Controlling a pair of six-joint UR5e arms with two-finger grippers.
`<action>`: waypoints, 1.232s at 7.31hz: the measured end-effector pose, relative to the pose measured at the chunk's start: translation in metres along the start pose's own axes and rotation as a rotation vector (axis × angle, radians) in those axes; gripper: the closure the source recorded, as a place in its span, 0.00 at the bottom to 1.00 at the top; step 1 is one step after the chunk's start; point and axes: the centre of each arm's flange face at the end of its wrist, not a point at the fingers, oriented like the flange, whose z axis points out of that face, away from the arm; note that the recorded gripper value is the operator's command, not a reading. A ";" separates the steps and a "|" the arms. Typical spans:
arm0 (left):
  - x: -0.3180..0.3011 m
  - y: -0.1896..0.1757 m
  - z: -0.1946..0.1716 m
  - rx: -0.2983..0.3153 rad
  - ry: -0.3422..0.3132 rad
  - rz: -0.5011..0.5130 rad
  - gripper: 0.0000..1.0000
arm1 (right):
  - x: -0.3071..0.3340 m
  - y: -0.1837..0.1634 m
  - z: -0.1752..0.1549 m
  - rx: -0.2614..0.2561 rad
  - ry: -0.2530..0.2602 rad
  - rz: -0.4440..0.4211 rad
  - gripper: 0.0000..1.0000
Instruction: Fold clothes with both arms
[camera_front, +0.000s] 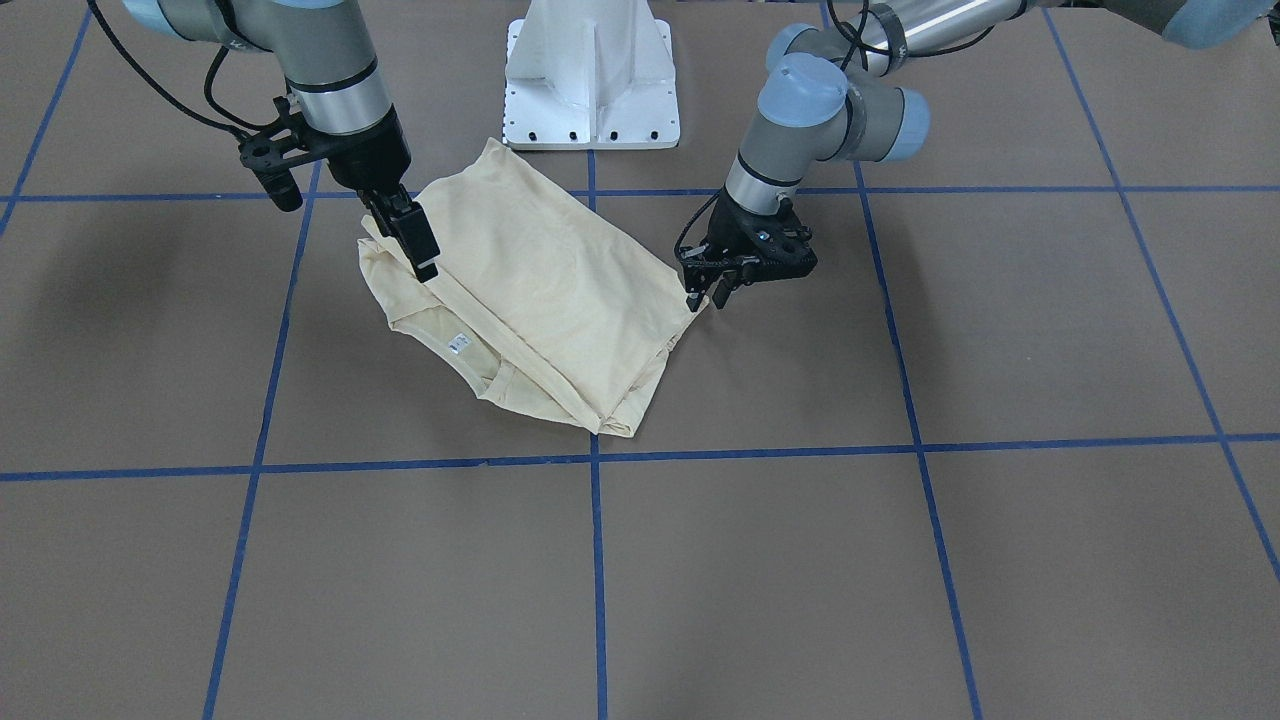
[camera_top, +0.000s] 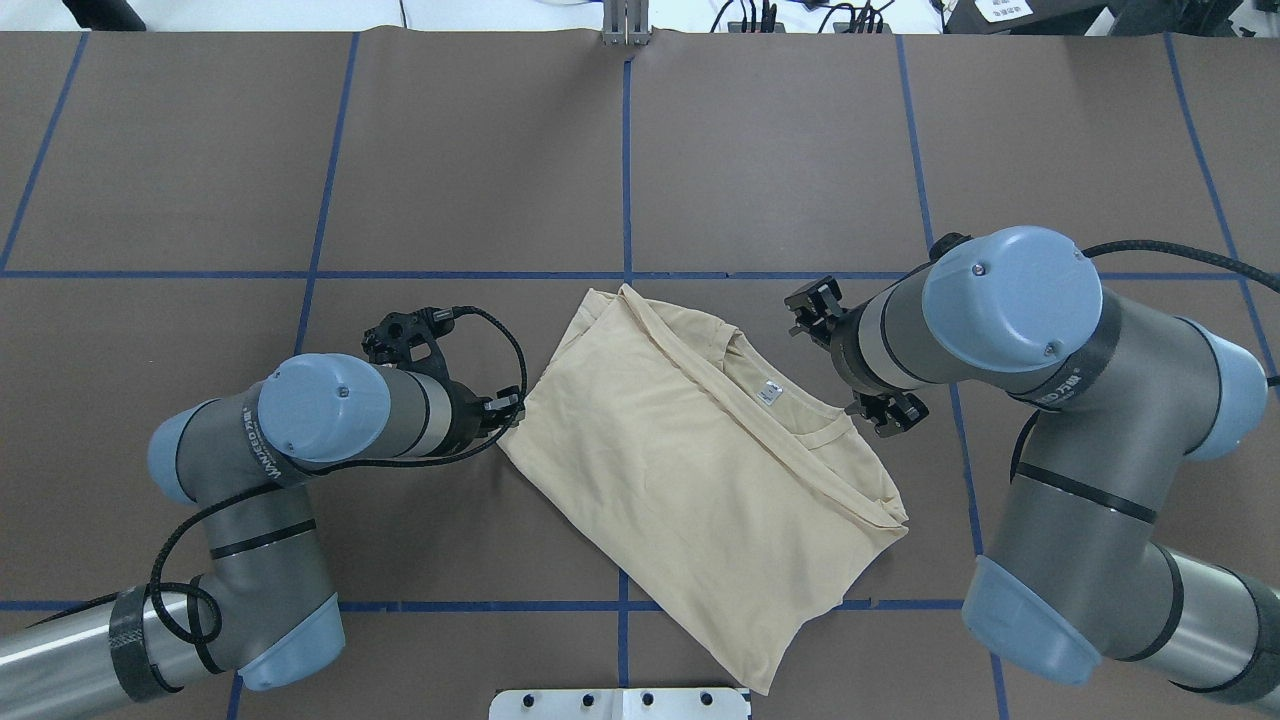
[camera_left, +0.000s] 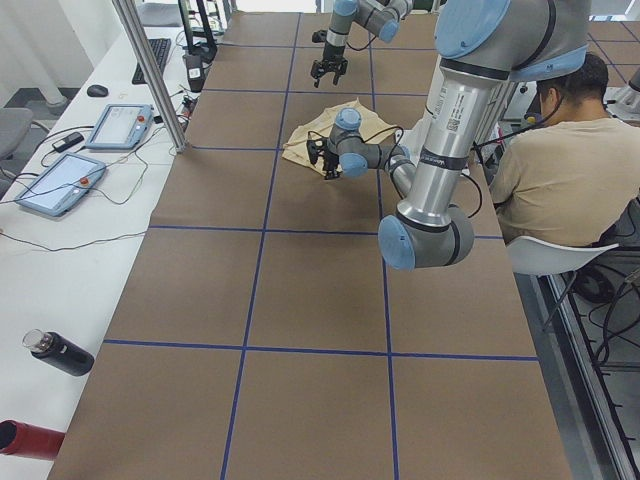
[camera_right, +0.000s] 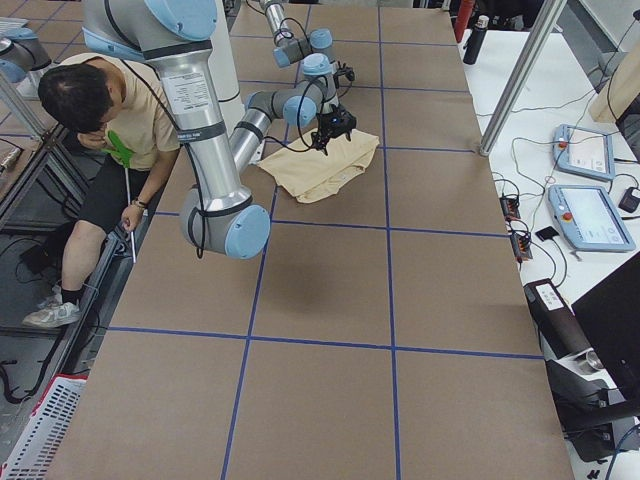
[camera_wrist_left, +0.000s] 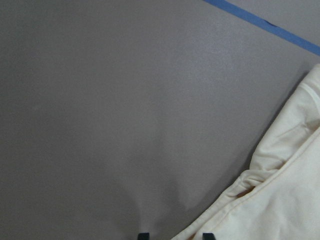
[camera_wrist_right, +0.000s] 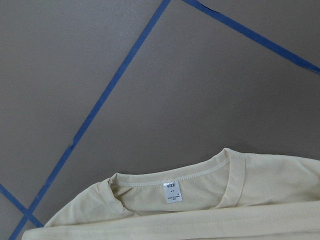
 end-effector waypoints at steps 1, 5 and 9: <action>0.000 0.000 0.000 0.000 0.000 -0.001 0.63 | 0.000 0.000 0.000 0.001 0.001 0.000 0.00; 0.000 0.000 0.000 0.001 -0.001 -0.001 1.00 | 0.000 -0.001 0.005 0.006 0.008 0.001 0.00; -0.001 -0.012 -0.005 0.015 0.002 0.012 1.00 | 0.000 -0.001 0.008 0.009 0.012 0.000 0.00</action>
